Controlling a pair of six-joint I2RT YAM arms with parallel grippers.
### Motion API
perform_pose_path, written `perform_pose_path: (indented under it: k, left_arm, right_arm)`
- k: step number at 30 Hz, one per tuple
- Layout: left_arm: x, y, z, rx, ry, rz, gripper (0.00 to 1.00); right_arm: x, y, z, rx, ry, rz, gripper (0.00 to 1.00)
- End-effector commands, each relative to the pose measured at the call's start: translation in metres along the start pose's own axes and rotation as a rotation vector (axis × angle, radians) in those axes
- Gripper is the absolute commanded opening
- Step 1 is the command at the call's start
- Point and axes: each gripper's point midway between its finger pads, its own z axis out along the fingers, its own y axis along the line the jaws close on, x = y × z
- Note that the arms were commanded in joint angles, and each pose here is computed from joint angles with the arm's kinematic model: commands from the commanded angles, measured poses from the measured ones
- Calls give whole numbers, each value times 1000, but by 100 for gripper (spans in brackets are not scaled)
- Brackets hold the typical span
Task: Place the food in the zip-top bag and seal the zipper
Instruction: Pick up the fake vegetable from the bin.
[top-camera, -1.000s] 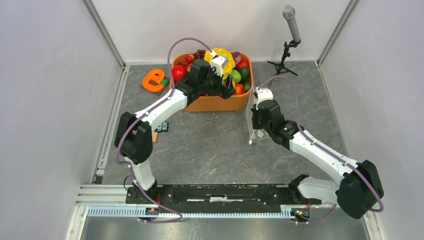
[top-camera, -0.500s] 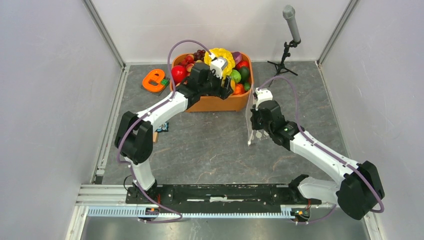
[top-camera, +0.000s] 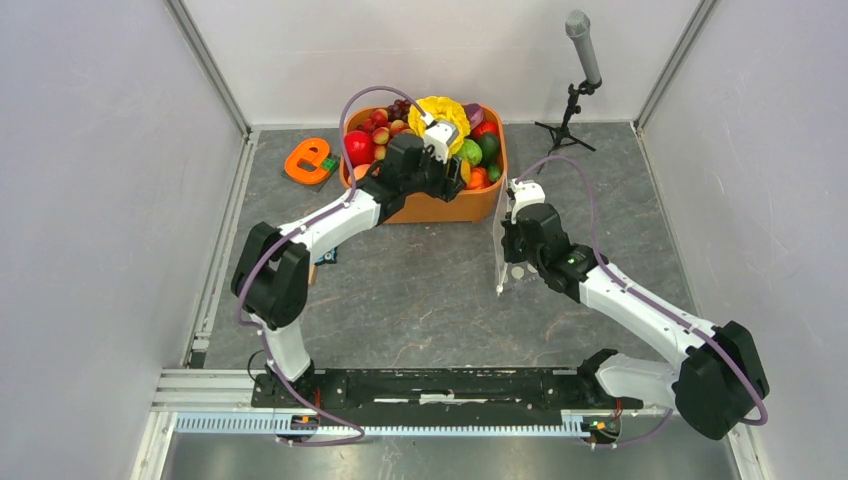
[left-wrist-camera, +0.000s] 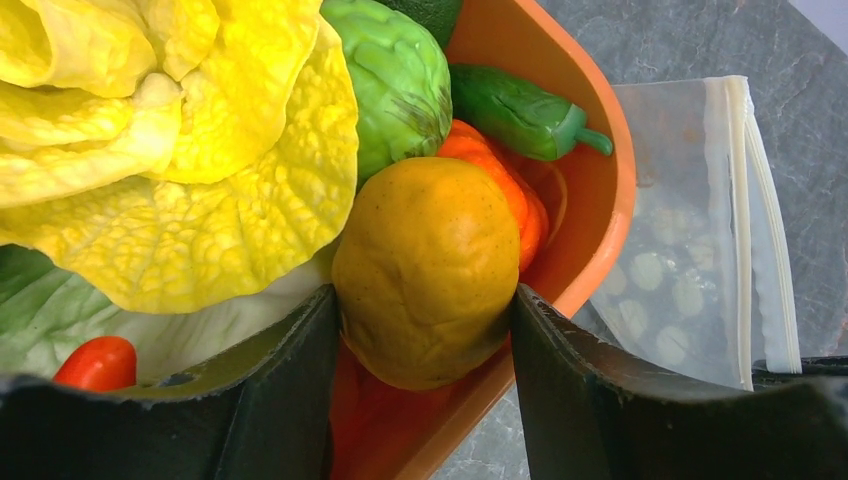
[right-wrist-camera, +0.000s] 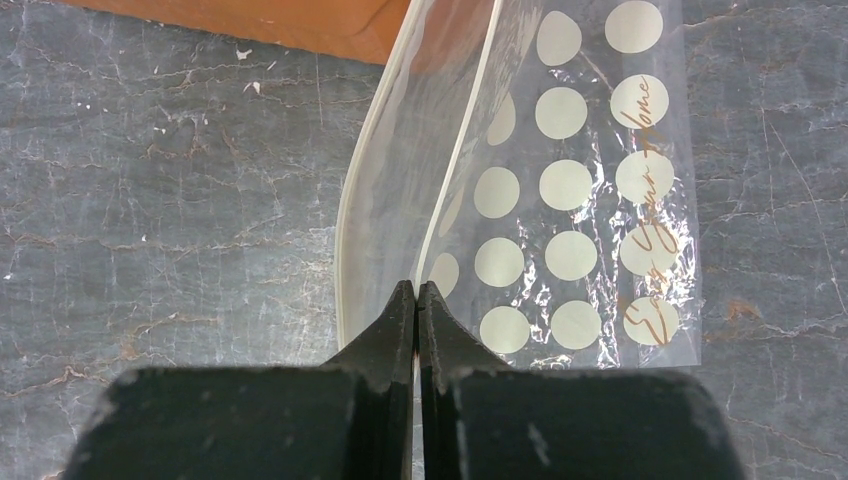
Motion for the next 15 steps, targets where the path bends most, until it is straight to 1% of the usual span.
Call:
perform_pose_path:
  k: [1,2,3,4,8,11,15]
  left_arm:
    - [-32,4,-14,-48,-116,-5,50]
    - [-33,4,-15,-51,-122,-4,48]
    - [-36,5,-18,-56,-132,-3,43]
    - [-37,5,-19,-60,-137,-5,40]
    - [-52,6,-35,-82,-206,-16,37]
    - [-62,4,-47,-90,-238,-31,32]
    - [-71,-9,-64,-41,-275,-57,32]
  right_arm:
    - [-11,2,-2,-12,-47,22,0]
    - [-11,2,-2,-12,-47,23,0]
    - [-11,3,-2,-14,-49,25,0]
    - [-12,3,-2,-15,-52,28,0]
    - [-12,2,-3,-9,-59,40,0]
    - [-12,0,-3,0,-64,48,0]
    - [-14,-1,-4,6,-79,62,0]
